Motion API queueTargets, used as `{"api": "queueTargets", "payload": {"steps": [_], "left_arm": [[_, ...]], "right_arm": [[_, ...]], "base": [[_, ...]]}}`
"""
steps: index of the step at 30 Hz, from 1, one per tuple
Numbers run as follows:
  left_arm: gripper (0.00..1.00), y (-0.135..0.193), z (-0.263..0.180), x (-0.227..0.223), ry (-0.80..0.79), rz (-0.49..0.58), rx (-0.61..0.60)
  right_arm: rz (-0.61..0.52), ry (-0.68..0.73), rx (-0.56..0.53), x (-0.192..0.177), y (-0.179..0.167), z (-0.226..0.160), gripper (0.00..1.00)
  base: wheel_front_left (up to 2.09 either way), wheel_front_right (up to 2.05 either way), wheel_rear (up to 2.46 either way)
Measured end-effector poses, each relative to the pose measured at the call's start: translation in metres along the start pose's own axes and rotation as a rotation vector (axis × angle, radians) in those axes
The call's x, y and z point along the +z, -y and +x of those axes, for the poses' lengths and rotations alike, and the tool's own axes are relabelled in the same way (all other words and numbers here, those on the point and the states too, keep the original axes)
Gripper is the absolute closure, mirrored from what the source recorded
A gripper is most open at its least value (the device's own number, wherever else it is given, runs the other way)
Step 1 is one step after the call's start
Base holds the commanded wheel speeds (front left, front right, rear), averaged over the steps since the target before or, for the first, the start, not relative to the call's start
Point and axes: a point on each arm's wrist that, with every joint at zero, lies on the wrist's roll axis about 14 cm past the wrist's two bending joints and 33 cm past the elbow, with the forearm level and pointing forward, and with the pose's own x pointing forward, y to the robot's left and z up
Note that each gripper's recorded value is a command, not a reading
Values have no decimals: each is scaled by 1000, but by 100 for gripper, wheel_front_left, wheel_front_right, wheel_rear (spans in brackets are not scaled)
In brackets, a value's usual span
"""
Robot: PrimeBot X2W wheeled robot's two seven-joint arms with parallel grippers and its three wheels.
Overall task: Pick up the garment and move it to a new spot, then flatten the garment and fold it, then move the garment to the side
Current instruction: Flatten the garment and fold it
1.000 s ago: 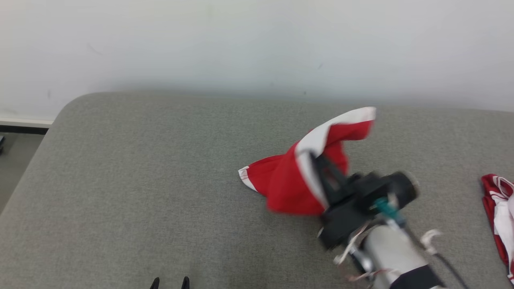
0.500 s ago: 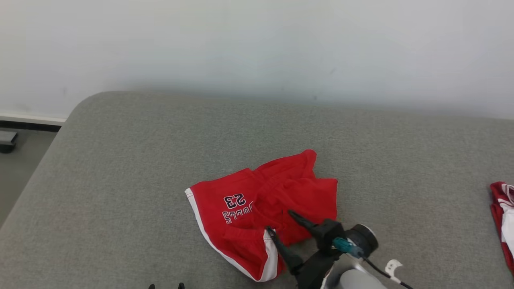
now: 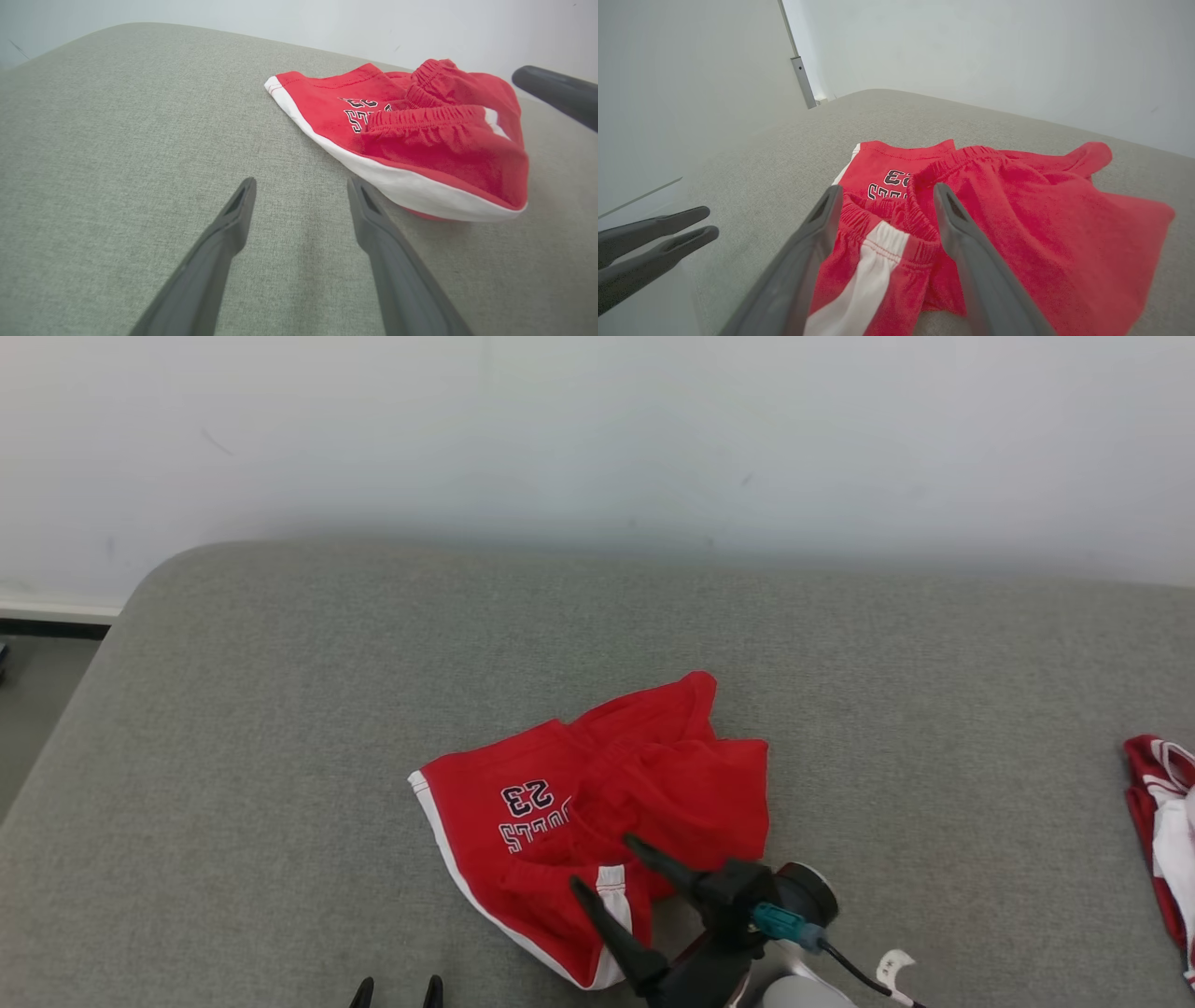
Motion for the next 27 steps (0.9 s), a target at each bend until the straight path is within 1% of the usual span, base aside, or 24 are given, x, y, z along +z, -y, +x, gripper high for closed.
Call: {"api": "queueTargets", "payload": {"steps": [3,5,8,9,10,12,14,15,16,17,18,19,24,27], "left_arm": [[0,-5,-3,-3,-9,-4,17],[0,-8,-5,-5,-14,-6,33],[0,-13,-9,-6,-16,-11,53],[0,-15,-10,-7,-17,-12,60],[0,-19,-13,-7,-17,-16,75],[0,-22,-15,-7,-16,-20,88],[0,-25,-17,-7,-15,-24,100],[0,-25,-17,-8,-16,-25,103],[0,-25,-17,-8,-16,-25,106],[0,-26,-17,-8,-16,-27,107],[0,-26,-17,-7,-15,-30,108],[0,-25,-16,-7,-14,-32,107],[0,-20,-12,-4,-6,-37,89],[0,-17,-10,-2,0,-34,77]], "right_arm": [[3,-13,84,-1,-21,8,0],[-20,-21,134,1,-30,13,0],[-39,-46,168,2,-32,22,0],[-47,-68,168,-1,-30,24,0],[-63,-140,169,-14,-26,26,0],[-67,-214,169,-27,-23,26,0],[-79,-274,179,-37,-24,25,4],[-81,-299,187,-41,-26,24,13],[-77,-323,188,-44,-25,24,29],[-81,-336,191,-46,-25,23,60],[-84,-340,192,-46,-23,22,78],[-83,-340,186,-46,-20,21,100],[-45,-277,115,-33,3,18,100],[12,-201,31,-19,27,14,100]], "base": [[0,0,0],[0,0,0],[0,0,0],[0,0,0],[0,0,0],[0,0,0],[0,0,0],[0,0,0],[0,0,0],[0,0,0],[0,0,0],[0,0,0],[0,0,0],[0,0,0]]}}
